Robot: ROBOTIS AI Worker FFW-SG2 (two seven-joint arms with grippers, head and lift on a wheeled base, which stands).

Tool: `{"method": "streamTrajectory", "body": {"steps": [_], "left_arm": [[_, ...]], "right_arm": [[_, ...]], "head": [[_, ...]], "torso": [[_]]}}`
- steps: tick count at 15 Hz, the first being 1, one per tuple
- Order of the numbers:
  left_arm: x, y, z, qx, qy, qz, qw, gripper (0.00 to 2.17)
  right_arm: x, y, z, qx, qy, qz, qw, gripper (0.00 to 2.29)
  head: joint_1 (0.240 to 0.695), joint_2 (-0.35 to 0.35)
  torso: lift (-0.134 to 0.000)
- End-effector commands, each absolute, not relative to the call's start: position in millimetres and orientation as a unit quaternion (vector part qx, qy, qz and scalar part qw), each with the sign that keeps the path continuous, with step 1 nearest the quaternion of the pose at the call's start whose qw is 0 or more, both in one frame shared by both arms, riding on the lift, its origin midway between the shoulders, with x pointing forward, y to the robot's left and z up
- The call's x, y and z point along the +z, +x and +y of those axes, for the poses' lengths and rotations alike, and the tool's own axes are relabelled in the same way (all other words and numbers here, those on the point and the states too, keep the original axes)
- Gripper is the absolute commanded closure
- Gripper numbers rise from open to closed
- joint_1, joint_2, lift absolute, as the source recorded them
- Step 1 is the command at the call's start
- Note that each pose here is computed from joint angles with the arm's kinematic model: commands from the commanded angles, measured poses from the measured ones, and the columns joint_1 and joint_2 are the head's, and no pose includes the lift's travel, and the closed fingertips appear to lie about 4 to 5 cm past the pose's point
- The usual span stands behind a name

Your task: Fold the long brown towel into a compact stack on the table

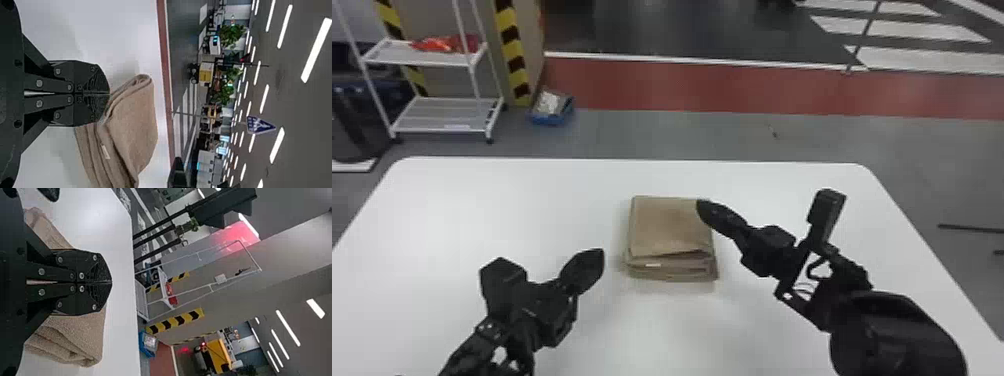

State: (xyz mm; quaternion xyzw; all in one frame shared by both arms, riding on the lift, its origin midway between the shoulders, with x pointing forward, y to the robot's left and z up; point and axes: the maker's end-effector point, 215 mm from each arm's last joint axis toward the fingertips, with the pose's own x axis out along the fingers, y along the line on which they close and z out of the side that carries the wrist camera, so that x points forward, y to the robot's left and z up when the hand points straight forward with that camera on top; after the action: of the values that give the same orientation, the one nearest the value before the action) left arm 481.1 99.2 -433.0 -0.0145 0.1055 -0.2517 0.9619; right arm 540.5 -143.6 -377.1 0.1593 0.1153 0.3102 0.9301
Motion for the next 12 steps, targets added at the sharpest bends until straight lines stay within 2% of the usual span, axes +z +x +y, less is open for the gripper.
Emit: {"method": "streamTrajectory", "body": {"steps": [1, 4, 7, 12], "left_arm": [[-409.2, 492.0, 145.3, -0.209, -0.002, 0.073, 0.975, 1.97], [-403.3, 504.4, 190.7, -0.157, 0.003, 0.063, 0.986, 1.97], [-411.4, 511.1, 187.7, -0.148, 0.011, 0.069, 0.987, 1.97], [-414.7, 517.2, 158.6, -0.163, 0.008, 0.071, 0.984, 1.97]], "right_arm": [[-392.6, 534.5, -144.9, 0.296, 0.134, 0.112, 0.939, 2.05], [-416.2, 517.9, -149.9, 0.289, 0.120, 0.123, 0.942, 2.05], [-436.2, 502.1, -160.3, 0.292, 0.115, 0.142, 0.939, 2.05], [-471.3, 487.1, -190.2, 0.278, 0.113, 0.196, 0.933, 2.05]], "head": [[0.695, -0.067], [0.695, 0.007], [0.695, 0.045], [0.695, 0.000]], "torso": [[-0.112], [-0.112], [-0.112], [-0.112]]}}
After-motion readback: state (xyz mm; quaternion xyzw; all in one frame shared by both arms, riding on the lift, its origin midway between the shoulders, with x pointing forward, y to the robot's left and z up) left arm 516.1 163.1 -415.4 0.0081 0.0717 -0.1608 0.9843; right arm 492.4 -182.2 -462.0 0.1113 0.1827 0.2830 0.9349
